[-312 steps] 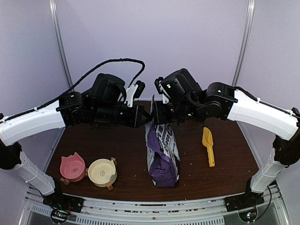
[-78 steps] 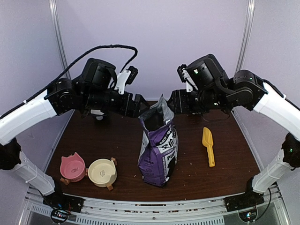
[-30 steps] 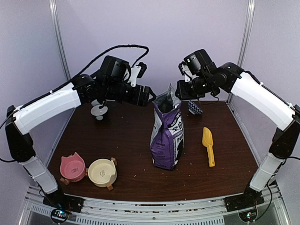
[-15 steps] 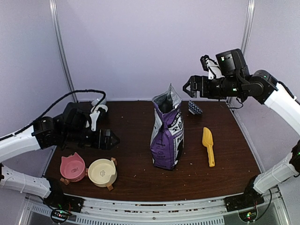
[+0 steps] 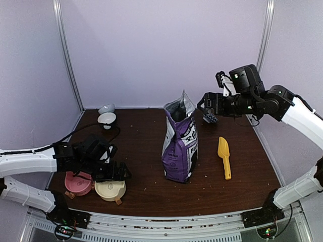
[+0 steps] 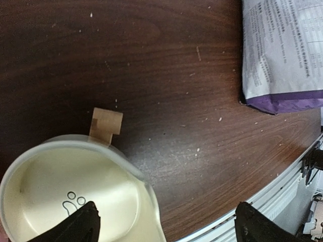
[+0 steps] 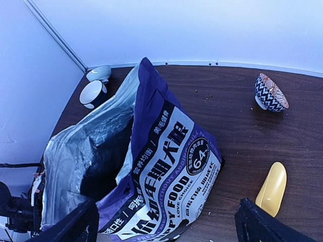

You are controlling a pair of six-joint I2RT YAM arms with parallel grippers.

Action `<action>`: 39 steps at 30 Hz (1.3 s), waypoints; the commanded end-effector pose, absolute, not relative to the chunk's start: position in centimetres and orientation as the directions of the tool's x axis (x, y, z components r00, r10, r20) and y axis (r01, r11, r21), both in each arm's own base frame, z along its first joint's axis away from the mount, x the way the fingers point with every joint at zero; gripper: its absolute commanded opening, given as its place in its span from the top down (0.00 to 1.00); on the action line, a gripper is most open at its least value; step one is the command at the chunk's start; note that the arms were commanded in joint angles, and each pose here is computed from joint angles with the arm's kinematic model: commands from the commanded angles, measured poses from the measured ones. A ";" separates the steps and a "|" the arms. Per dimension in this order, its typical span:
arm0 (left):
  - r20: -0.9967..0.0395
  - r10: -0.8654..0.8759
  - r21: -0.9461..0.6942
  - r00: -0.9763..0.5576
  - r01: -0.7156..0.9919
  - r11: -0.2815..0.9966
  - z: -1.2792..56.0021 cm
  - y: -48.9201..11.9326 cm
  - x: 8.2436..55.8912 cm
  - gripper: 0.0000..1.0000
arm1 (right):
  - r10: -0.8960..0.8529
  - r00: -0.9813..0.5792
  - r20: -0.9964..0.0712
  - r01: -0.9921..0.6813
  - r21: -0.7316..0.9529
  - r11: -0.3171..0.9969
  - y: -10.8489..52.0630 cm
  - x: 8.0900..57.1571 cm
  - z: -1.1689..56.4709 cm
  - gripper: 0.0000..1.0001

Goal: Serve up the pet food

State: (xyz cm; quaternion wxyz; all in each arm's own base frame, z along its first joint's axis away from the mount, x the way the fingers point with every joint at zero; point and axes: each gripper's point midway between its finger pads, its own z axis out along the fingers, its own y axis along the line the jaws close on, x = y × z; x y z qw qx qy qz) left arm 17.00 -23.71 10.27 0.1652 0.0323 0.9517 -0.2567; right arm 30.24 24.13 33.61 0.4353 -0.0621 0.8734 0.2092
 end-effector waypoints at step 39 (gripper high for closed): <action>-0.675 -0.056 -0.388 -0.736 0.289 0.875 10.9 -28.7 38.8 0.03 | 0.215 -0.558 -0.802 -0.141 0.347 0.927 18.9 28.4 33.0 0.04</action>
